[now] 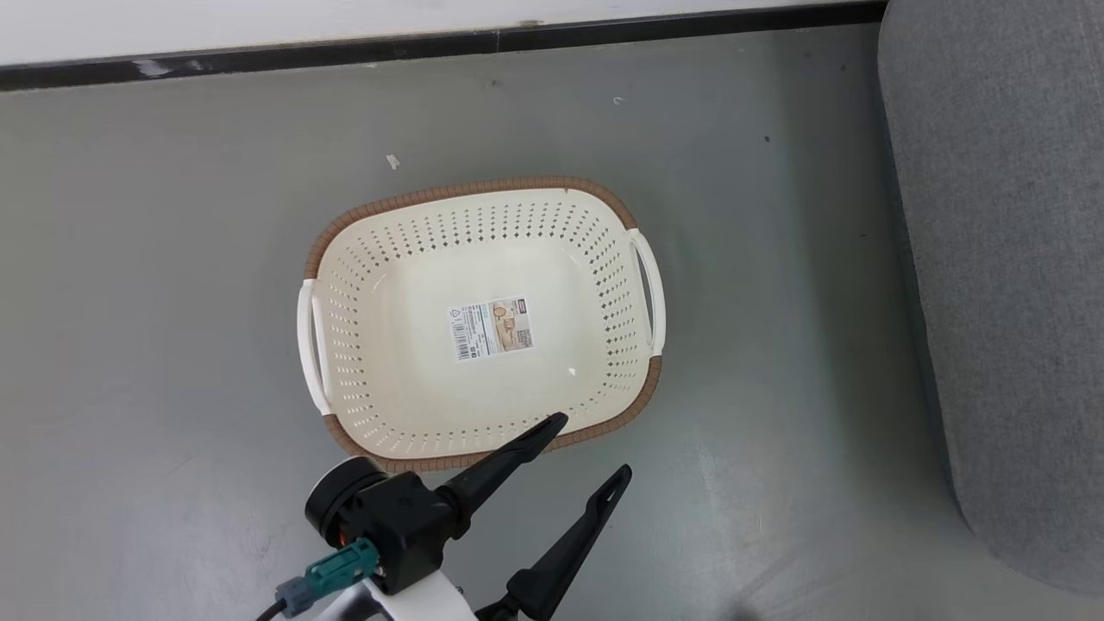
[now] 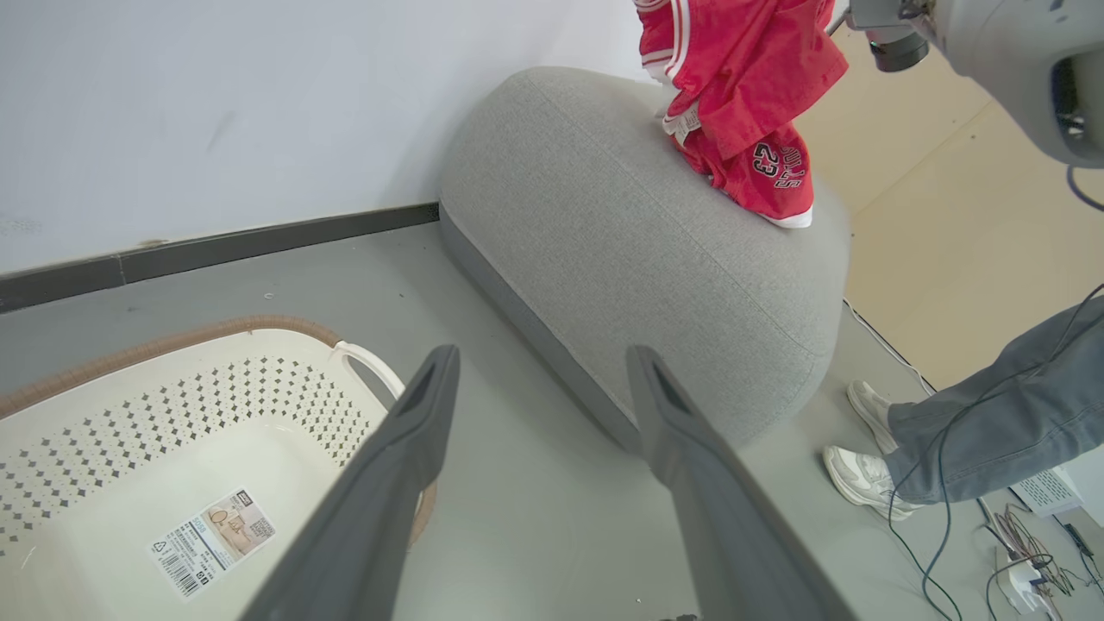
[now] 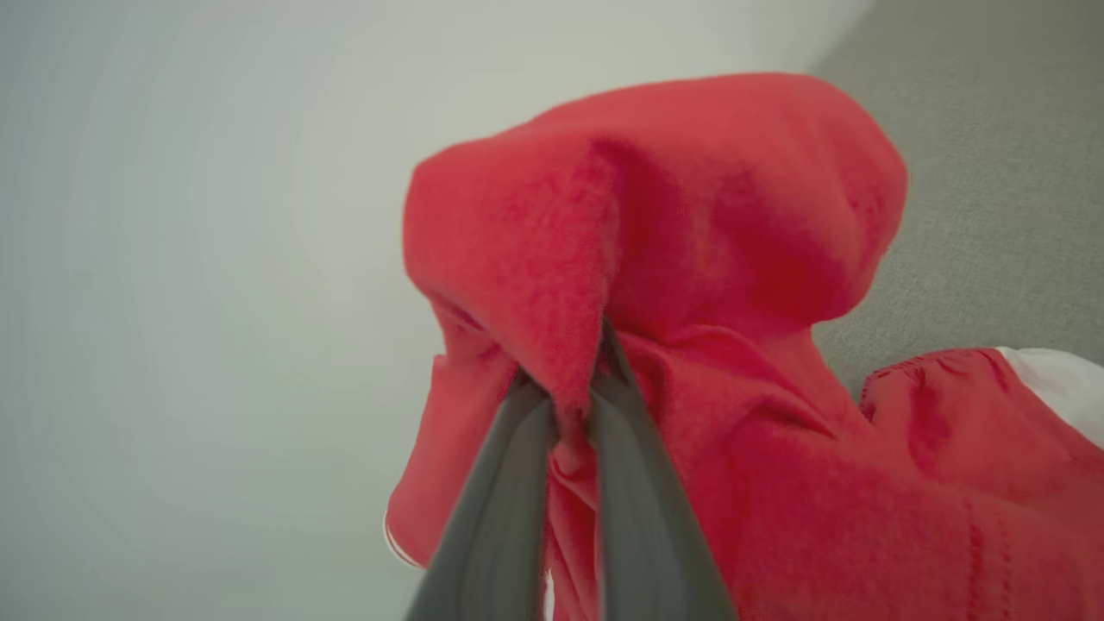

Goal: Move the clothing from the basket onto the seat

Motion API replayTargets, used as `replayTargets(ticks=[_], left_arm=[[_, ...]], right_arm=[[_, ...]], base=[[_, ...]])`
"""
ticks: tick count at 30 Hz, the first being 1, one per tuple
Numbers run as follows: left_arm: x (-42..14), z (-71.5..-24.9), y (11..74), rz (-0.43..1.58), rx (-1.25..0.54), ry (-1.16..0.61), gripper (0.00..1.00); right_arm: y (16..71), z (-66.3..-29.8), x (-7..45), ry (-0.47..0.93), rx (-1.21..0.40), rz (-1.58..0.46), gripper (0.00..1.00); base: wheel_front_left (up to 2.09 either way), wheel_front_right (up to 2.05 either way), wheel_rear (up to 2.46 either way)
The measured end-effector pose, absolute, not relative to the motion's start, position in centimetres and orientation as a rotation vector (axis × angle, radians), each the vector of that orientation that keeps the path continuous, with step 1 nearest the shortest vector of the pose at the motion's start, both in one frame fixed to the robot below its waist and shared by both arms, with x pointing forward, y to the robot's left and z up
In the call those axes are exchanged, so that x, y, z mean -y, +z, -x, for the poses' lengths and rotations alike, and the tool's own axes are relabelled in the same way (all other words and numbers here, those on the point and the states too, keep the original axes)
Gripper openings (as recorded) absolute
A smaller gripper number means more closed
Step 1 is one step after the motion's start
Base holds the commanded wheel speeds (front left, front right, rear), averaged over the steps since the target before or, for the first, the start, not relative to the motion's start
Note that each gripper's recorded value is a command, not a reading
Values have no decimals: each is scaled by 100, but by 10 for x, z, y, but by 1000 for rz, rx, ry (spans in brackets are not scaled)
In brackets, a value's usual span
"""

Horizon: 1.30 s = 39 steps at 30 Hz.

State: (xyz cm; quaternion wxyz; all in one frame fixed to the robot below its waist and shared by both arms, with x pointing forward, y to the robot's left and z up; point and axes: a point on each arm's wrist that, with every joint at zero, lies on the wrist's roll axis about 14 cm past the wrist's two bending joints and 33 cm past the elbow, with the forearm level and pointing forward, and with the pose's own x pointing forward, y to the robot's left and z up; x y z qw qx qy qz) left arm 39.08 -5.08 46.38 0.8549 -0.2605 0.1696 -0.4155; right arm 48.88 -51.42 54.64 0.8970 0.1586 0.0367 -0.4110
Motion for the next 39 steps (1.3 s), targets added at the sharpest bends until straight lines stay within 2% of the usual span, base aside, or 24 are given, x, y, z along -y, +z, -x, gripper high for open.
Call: replayTargets(ticks=[6, 25, 35, 39], left_arm=[[51, -392, 455, 548, -385, -874, 100], [46, -403, 424, 542, -458, -852, 100], [47, -414, 418, 522, -443, -855, 100], [50, -413, 420, 526, -440, -869, 100]], right_arm=[[515, -493, 504, -840, -126, -324, 0], [431, -437, 520, -1011, -172, -395, 0], [423, -421, 526, -1058, -152, -365, 0], [436, -416, 531, -1074, -89, -339, 0]], base=[[0, 0, 0], [0, 0, 0], [0, 0, 0], [0, 0, 0]])
